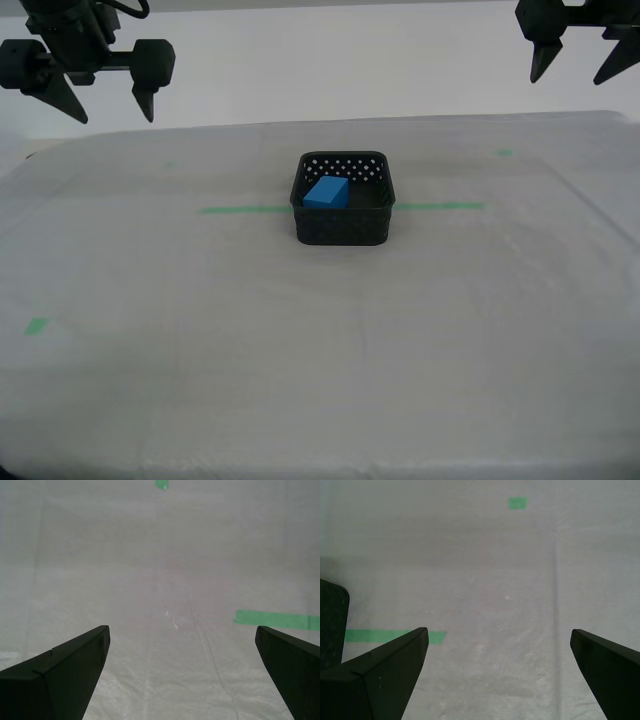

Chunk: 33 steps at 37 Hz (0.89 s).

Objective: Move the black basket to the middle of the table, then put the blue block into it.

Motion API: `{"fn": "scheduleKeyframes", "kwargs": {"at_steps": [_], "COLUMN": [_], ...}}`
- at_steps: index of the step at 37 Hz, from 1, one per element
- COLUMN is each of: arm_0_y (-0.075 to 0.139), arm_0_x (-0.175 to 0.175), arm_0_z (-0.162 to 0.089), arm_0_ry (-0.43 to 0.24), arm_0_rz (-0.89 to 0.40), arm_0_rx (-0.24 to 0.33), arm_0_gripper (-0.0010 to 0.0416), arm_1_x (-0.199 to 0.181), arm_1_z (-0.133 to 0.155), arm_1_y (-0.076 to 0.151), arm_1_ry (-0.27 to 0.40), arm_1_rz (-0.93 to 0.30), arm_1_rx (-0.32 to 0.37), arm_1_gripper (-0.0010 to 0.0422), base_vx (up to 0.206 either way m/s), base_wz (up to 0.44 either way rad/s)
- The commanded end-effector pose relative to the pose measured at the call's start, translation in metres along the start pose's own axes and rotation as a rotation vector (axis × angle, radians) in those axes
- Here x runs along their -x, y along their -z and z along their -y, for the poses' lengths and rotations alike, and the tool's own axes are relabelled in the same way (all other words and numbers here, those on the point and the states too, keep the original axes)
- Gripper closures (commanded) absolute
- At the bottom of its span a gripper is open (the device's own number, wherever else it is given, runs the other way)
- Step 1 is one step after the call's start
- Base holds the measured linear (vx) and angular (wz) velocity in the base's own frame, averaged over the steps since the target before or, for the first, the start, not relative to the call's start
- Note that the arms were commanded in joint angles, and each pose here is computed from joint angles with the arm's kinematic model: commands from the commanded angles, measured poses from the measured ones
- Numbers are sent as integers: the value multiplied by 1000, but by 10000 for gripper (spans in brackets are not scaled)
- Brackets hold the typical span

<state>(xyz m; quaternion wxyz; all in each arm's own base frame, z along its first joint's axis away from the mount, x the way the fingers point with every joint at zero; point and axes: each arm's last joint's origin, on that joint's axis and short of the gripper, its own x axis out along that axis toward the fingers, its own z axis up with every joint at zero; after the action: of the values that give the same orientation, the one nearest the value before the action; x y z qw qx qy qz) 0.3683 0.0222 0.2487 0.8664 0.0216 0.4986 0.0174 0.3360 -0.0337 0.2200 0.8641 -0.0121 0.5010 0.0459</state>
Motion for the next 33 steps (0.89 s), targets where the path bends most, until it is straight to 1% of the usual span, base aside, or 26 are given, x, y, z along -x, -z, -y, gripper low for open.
{"fn": "scheduleKeyframes", "kwargs": {"at_steps": [1,33], "arm_0_y": [0,0], "arm_0_x": [0,0], "arm_0_z": [0,0], "arm_0_ry": [0,0], "arm_0_rz": [2,1], "arm_0_rx": [2,2], "arm_0_gripper": [7,7], "arm_1_x": [0,0], "arm_1_z": [0,0], "arm_1_y": [0,0], "arm_1_ry": [-1,-1], "arm_1_rz": [2,3], "arm_1_rx": [-1,-1], "arm_1_gripper": [12,12], "base_vx": [0,0], "base_wz": [0,0]}}
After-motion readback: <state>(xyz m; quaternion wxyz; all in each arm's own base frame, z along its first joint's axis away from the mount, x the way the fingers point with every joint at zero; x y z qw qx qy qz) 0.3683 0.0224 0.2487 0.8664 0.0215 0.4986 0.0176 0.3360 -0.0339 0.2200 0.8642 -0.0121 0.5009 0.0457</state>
